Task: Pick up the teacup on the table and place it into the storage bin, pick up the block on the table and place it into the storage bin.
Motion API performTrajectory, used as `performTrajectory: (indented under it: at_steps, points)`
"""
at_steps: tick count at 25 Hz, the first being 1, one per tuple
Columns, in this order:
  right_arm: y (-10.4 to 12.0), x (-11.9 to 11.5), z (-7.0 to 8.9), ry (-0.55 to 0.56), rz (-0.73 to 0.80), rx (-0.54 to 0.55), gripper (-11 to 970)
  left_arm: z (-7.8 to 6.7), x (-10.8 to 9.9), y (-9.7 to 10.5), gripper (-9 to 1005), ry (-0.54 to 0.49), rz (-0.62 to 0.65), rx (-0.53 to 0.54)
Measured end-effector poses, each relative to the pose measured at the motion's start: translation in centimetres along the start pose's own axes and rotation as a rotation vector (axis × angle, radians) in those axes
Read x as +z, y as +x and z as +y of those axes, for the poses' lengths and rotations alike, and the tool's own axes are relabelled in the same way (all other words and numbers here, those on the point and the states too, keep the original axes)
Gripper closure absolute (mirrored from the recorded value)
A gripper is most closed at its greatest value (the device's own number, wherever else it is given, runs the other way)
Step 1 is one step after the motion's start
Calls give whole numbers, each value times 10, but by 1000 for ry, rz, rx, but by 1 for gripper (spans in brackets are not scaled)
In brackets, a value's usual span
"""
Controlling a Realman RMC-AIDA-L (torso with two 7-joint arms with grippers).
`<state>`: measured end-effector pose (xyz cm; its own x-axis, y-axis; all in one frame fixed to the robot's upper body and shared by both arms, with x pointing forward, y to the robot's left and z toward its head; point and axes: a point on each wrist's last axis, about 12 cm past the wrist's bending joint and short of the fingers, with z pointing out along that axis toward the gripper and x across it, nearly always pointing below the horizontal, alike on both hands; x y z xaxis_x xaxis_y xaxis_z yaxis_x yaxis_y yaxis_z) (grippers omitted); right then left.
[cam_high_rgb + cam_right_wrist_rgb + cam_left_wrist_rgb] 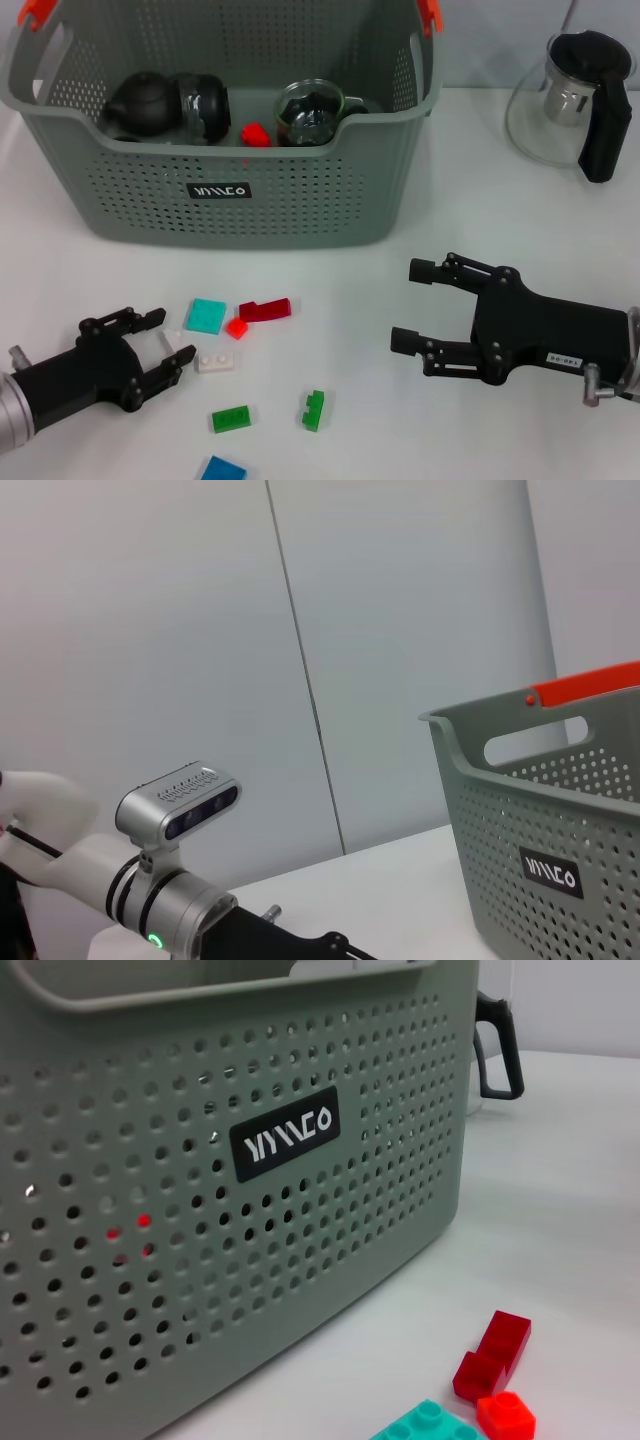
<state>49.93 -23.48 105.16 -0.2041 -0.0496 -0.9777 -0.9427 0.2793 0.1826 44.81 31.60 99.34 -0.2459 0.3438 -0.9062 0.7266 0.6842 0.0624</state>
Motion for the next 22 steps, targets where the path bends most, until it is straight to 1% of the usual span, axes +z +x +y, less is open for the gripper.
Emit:
performTrajectory:
  at_steps: [7, 12, 14, 16, 18, 20, 22]
  points:
    - [1, -1, 1, 1, 0, 2, 49, 2, 0, -1, 419, 3, 2, 11]
    - [0, 0, 0, -2, 1, 1, 49, 4, -4, -2, 516, 1, 3, 14]
    - [0, 0, 0, -3, 0, 1, 49, 6, -8, -6, 588, 9, -19, -9]
    - [0, 0, 1, -3, -1, 2, 49, 11, -18, -14, 587, 42, -66, -43]
    - [0, 0, 1, -4, -2, 2, 49, 17, -32, -27, 586, 102, -148, -77]
    - [0, 0, 0, -5, -1, 0, 49, 23, -44, -43, 586, 176, -243, -95]
    - [-1, 1, 0, -7, 0, -1, 50, 27, -49, -58, 586, 243, -315, -111]
